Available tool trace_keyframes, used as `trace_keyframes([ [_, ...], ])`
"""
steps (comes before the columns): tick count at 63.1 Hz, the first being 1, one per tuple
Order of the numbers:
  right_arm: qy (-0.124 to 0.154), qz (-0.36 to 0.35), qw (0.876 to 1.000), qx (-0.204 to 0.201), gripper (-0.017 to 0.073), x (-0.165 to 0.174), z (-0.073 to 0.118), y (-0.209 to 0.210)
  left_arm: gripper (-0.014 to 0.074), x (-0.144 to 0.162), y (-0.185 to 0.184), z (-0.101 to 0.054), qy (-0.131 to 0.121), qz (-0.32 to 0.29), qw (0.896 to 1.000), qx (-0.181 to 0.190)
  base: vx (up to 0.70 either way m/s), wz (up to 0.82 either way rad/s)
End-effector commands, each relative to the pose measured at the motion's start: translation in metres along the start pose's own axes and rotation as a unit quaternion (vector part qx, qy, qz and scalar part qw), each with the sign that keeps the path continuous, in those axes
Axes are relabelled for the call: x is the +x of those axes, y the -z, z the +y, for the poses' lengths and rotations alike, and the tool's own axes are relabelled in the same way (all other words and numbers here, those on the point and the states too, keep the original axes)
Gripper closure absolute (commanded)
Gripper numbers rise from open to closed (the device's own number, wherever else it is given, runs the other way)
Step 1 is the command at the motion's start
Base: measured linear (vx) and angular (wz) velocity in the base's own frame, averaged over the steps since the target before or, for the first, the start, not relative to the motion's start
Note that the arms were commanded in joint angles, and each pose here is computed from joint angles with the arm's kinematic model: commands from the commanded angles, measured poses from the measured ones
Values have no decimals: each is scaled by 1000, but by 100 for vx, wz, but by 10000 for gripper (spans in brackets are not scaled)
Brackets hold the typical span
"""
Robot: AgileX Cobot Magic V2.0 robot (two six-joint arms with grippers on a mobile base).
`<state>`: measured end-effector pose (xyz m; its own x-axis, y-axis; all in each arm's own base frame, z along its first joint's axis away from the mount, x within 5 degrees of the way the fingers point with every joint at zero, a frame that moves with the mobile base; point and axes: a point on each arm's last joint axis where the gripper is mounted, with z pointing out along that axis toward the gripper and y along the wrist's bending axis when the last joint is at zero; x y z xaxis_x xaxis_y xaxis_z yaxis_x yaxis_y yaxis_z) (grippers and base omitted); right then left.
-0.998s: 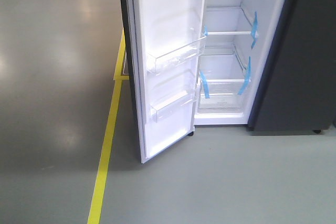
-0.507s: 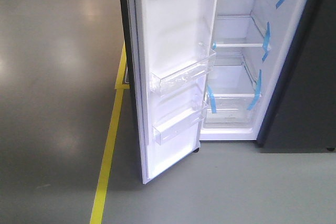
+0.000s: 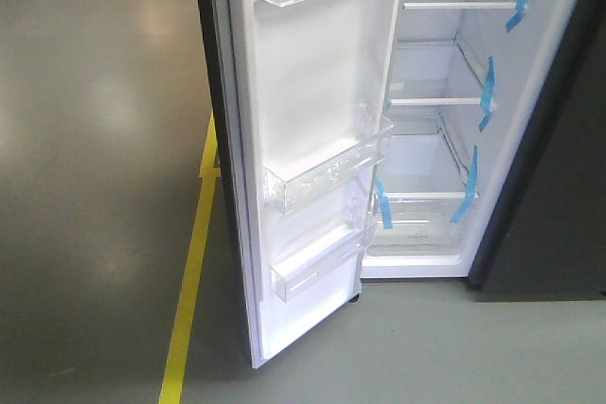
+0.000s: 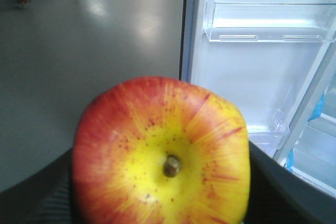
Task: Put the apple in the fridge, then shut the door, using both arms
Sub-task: 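Drive up to the open fridge door holding the apple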
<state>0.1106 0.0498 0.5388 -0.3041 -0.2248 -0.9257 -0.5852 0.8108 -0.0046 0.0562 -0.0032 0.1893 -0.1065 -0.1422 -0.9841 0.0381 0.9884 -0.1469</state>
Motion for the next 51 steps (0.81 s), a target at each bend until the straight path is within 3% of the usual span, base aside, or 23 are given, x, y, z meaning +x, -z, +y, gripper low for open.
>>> trace_keyframes([
  [1,1,-23,1000,-9,563,-6,4,5,600,0,0,0,9,-33,999,6,18,0],
  [51,1,-23,1000,-9,563,-6,4,5,600,0,0,0,9,-33,999,6,16,2],
])
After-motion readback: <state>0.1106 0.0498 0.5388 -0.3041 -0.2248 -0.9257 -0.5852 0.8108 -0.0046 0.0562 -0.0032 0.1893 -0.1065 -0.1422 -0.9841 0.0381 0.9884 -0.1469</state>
